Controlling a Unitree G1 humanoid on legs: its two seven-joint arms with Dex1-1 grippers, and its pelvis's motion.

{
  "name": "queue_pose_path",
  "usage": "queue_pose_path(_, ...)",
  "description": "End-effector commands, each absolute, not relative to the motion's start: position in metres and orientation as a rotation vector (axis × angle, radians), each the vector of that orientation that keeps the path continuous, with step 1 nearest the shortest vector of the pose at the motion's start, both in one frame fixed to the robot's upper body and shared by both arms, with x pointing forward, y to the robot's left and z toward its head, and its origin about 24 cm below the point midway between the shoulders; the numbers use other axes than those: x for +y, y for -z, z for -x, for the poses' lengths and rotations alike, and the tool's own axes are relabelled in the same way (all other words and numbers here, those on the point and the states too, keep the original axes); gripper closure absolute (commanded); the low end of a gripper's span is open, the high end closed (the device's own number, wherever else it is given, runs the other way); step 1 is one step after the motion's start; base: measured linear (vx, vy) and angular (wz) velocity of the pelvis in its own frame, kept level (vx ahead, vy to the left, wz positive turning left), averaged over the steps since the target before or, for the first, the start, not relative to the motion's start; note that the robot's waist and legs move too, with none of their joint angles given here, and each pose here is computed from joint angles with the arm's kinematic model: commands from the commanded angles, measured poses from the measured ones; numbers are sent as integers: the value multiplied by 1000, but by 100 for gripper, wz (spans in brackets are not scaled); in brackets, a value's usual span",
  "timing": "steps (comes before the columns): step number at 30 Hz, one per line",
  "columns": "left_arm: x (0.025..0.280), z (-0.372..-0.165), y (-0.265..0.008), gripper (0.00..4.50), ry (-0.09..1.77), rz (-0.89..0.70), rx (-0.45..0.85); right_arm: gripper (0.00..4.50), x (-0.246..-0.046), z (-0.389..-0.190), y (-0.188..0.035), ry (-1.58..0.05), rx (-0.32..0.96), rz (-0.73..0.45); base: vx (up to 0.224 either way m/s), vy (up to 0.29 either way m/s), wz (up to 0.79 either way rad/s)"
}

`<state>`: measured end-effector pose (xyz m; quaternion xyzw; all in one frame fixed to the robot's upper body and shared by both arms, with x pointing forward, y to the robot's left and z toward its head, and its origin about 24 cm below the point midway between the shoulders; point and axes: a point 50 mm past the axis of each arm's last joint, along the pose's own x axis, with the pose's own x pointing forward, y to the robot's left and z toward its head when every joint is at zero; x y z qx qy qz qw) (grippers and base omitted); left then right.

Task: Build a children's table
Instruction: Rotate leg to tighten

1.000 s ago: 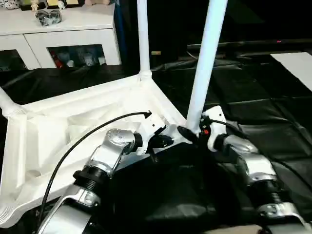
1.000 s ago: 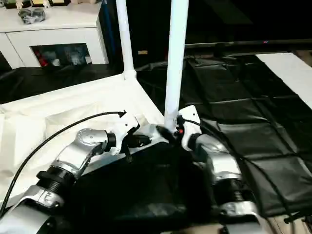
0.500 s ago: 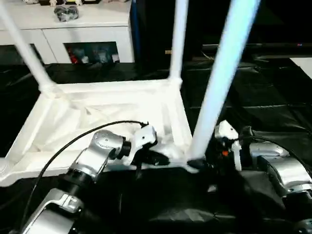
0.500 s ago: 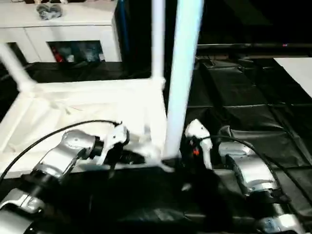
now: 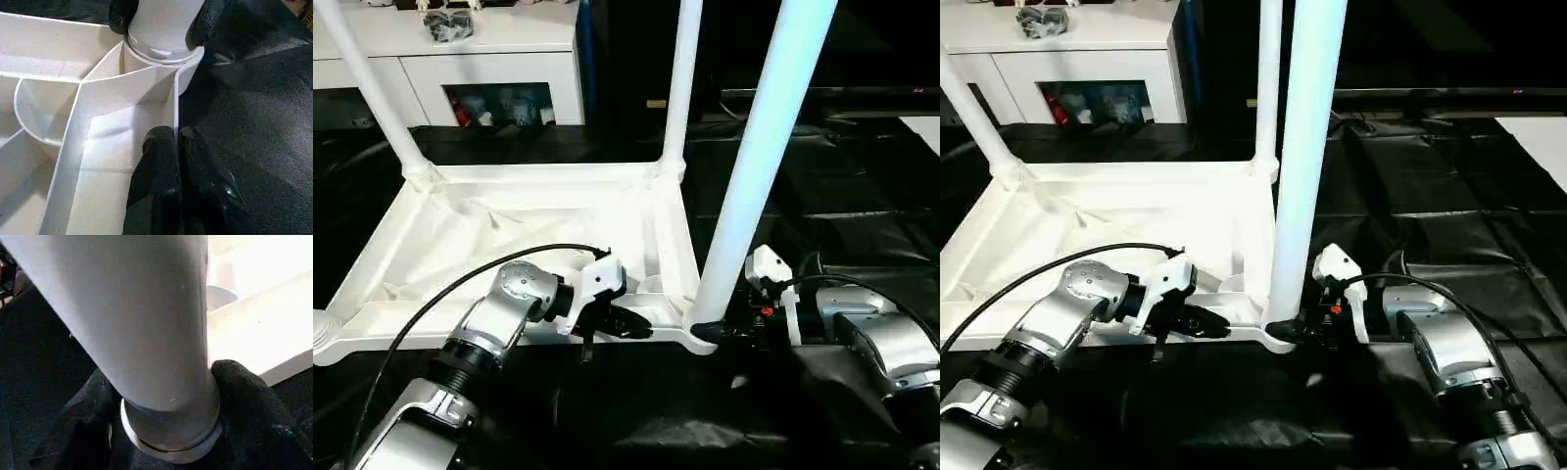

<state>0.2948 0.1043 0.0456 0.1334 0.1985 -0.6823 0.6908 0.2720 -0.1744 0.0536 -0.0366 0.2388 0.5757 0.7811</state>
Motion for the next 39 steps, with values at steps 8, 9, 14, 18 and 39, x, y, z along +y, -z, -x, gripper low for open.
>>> queue_pose_path(8, 81, -309, -45, 450, 1301, -286, 389, 200, -137, -290, -18, -897, 488, 14, 0, 0, 0)
queue_pose_path(9, 78, -310, -45, 450, 1282, -289, 389, 200, -135, -294, -15, -834, 485, 4, 0, 0, 0)
queue_pose_path(14, 62, -318, -43, 450, 1149, -295, 386, 201, -114, -309, -2, -578, 505, 1, 0, 0, 0)
queue_pose_path(18, 55, -322, -44, 450, 1094, -297, 377, 201, -95, -314, -7, -612, 457, 14, 0, 0, 0)
queue_pose_path(39, 79, -308, -51, 450, 1362, -309, 323, 120, -137, -295, -41, -1087, 343, 92, 17, -7, 2)
